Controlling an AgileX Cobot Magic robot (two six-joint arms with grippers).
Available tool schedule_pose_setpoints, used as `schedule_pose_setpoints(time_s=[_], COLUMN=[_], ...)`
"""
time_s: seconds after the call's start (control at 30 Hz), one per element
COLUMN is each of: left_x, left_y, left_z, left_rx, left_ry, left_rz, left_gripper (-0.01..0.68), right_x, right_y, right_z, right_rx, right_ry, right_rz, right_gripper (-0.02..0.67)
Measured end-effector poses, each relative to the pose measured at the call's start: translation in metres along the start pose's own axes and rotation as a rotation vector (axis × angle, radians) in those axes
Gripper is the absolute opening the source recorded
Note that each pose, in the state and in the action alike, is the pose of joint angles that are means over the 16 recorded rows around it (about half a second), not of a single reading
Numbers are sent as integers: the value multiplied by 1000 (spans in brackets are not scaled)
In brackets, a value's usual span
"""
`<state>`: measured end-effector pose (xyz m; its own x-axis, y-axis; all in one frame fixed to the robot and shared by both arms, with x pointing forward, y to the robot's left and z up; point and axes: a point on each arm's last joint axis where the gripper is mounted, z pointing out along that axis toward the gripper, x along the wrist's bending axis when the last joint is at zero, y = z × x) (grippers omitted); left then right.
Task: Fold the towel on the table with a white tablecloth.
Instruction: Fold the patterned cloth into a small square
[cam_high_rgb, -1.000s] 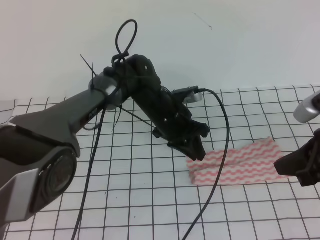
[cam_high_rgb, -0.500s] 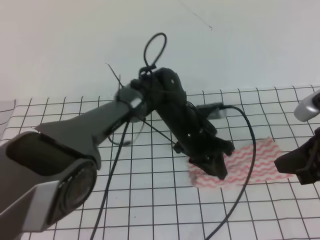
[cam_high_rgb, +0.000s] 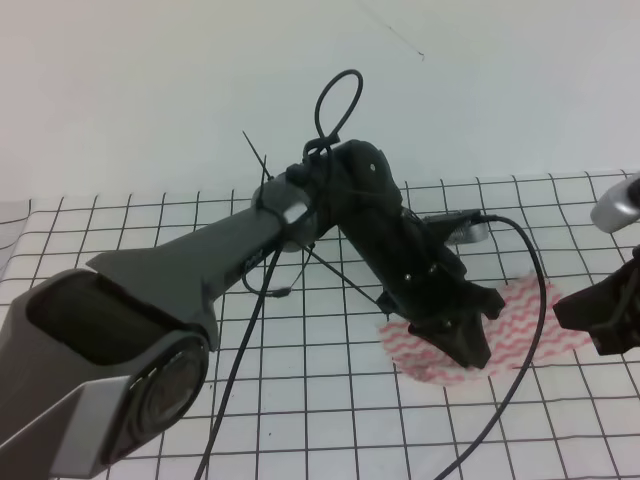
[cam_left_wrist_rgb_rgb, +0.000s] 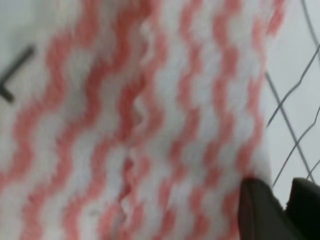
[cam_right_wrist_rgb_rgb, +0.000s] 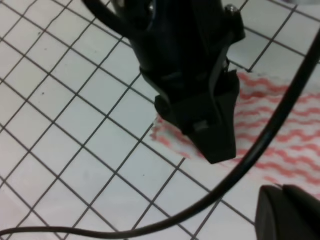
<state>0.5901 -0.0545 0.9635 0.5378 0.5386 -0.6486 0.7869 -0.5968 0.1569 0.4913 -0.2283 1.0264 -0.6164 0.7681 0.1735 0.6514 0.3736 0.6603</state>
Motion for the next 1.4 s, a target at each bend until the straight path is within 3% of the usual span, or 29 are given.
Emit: schedule_pose_setpoints(time_s=[0.23,0.57,0.87,1.13,1.4], left_x=[-2,18,30,10,-20], left_y=[6,10,12,0,-40], left_z=[-11,-31,-71,-141,-185], left_rx=[-29,-65,-145,-270,-304], left_ry=[63,184,172,223,270], left_rz=[5,-65,-91,-17,65], left_gripper=[120,120,114,77,42], right_x=[-2,-3,-4,-4,-5], right_y=[2,4,5,5,5], right_z=[0,0,0,0,0], right_rx=[-25,-48,-52,-53,-53], right_ry=[-19,-29,-38,-49,-54], right_rz=[13,29,29,22,19], right_gripper=[9,9,9,9,9])
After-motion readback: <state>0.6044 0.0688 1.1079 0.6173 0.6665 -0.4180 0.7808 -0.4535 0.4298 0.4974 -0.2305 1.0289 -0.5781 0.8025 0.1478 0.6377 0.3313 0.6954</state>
